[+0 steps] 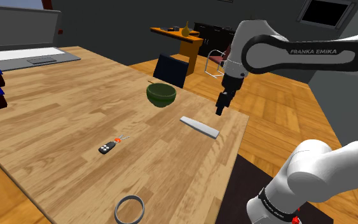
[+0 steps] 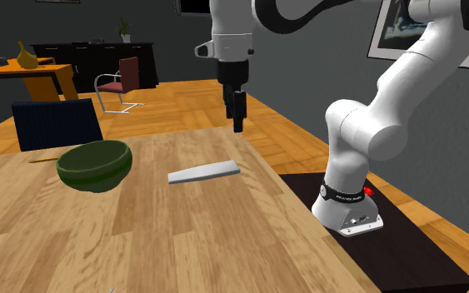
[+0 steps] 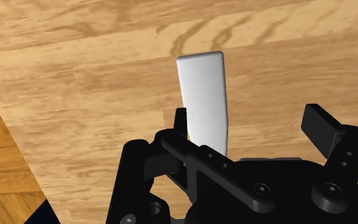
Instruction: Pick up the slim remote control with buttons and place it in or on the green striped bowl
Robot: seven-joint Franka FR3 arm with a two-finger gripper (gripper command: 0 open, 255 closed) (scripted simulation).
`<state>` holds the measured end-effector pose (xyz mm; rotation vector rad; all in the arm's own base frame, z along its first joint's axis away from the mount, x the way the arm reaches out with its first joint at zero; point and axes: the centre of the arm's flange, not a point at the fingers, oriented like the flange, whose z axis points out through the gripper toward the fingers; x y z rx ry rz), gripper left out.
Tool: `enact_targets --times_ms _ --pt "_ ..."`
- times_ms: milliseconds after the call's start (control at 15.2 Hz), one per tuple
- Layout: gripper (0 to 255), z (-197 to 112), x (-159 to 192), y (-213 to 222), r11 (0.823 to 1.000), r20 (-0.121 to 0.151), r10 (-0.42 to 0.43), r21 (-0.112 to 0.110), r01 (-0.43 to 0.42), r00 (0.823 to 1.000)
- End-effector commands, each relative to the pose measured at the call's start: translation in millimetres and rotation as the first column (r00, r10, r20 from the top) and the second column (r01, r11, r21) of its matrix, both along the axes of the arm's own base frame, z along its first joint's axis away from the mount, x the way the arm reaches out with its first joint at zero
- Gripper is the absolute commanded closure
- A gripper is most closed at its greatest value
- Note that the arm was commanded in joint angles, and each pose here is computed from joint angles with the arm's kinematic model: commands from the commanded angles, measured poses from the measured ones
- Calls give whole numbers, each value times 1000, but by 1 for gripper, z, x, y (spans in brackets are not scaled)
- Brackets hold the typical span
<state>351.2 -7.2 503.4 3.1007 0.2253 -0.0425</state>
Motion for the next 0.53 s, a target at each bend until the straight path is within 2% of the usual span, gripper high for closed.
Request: enact_targets --times_ms 0,462 --pt "0 -21 16 -3 1000 5 18 5 -18 1000" --pt "0 -93 71 -11 997 15 78 20 -79 997"
